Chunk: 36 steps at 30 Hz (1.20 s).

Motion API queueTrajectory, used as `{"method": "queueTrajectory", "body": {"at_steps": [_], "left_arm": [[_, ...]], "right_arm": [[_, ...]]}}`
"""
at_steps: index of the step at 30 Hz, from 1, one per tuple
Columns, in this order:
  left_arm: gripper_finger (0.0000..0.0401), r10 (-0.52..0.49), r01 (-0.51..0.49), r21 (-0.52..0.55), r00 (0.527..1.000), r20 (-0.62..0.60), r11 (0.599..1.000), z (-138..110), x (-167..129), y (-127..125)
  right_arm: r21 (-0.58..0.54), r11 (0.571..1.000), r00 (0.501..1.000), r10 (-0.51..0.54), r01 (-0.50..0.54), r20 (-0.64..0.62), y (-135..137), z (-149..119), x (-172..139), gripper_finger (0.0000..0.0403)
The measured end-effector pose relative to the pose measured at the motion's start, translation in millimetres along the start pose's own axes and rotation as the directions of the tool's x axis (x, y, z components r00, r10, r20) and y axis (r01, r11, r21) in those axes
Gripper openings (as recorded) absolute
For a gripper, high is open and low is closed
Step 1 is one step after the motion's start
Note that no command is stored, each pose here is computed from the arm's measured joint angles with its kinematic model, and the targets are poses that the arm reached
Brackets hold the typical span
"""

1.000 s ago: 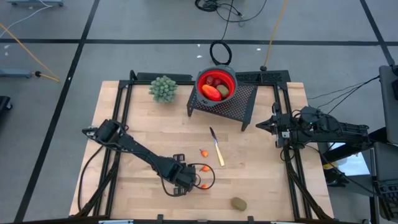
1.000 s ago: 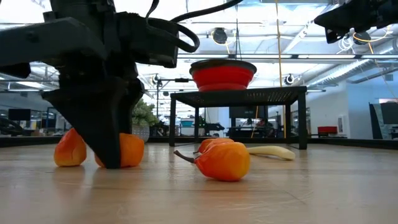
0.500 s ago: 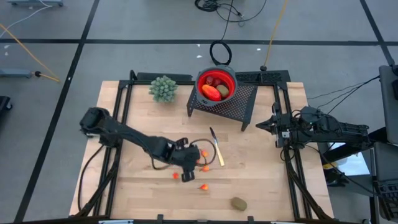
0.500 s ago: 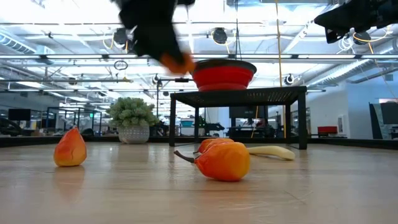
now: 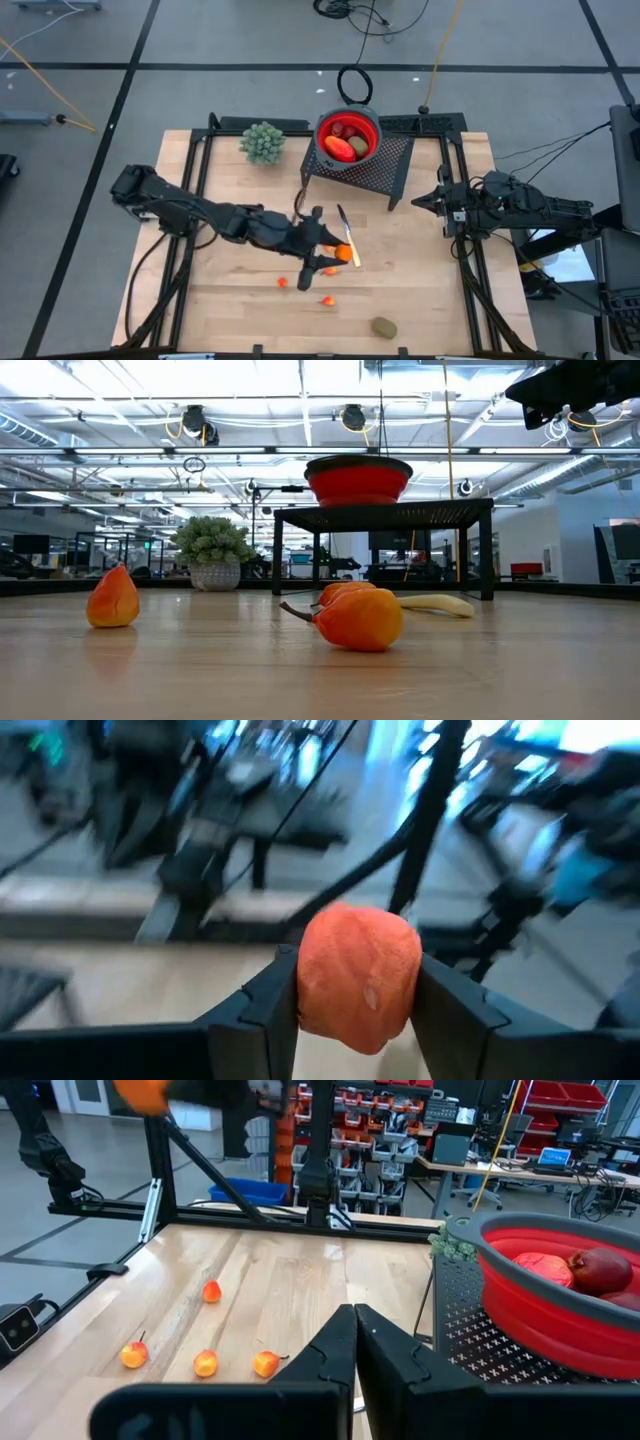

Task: Pick & Place Fruit
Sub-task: Put the orange into the red strainer bowl on the shelf

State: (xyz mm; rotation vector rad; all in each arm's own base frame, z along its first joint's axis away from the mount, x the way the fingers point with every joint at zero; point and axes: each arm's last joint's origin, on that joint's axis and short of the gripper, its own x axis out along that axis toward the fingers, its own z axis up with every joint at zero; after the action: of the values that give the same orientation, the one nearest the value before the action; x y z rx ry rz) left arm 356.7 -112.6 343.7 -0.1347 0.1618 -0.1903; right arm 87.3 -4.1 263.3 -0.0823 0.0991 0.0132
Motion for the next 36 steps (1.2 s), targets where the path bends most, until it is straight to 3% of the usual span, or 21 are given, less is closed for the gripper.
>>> {"method": "queueTrajectory", "body": {"at_steps": [7, 17, 30, 36], "left_arm": [[0.0159, -0.151, 0.141, 0.063, 0.964, 0.22, 0.988, 22.7, -3.2, -7.0], [0.0159, -0.379, 0.299, 0.237, 0.799, 0.467, 0.924, 49.5, -16.4, -15.9], [0.0159, -0.619, 0.396, 0.479, 0.559, 0.551, 0.784, 64.9, -33.9, -23.9], [0.0159, -0.654, 0.395, 0.526, 0.533, 0.536, 0.753, 65.1, -35.3, -24.9]], "right_arm": [[0.0, 1.0, 1.0, 0.0, 0.0, 0.0, 0.0, 0.0, 0.0, 0.0004], [0.0, 1.0, 1.0, 0.0, 0.0, 0.0, 0.0, -0.1, 0.0, 0.0004], [-0.001, 1.0, 1.0, 0.0, 0.0, 0.0, 0.0, 0.0, 0.0, 0.0004], [-0.001, 1.0, 1.0, 0.0, 0.0, 0.0, 0.0, -0.1, 0.0, 0.0004]]}}
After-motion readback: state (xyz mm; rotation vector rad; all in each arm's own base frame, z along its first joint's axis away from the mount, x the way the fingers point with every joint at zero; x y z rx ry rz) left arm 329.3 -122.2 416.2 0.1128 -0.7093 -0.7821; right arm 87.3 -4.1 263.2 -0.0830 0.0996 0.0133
